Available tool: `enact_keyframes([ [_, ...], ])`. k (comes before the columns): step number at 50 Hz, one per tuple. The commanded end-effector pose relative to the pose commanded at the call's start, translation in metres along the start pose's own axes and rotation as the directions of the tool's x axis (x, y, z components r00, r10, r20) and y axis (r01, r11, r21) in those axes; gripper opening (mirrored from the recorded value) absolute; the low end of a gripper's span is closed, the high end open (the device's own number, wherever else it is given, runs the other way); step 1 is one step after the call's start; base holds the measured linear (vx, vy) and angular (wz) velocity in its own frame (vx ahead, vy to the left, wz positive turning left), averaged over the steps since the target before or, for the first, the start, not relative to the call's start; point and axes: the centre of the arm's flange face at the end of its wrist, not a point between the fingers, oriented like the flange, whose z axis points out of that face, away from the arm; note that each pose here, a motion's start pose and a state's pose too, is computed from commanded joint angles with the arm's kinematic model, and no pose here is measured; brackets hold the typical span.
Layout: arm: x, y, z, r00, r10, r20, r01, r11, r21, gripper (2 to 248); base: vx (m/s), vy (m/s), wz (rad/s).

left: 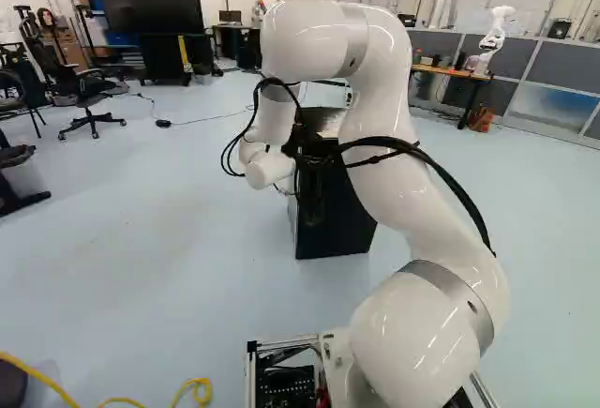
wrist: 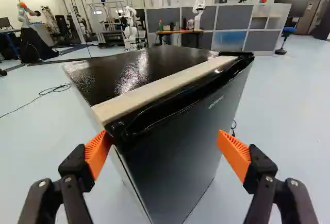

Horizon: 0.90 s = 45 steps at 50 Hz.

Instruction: Grab a drink from the fridge

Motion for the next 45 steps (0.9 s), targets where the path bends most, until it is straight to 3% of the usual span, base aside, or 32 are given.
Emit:
enact_keyframes([
  [45,0.001,0.086,-0.042,0.994,-0.102,0.043,0.103,0.995,-0.012,247,-0.001,-0.003,-0.004],
])
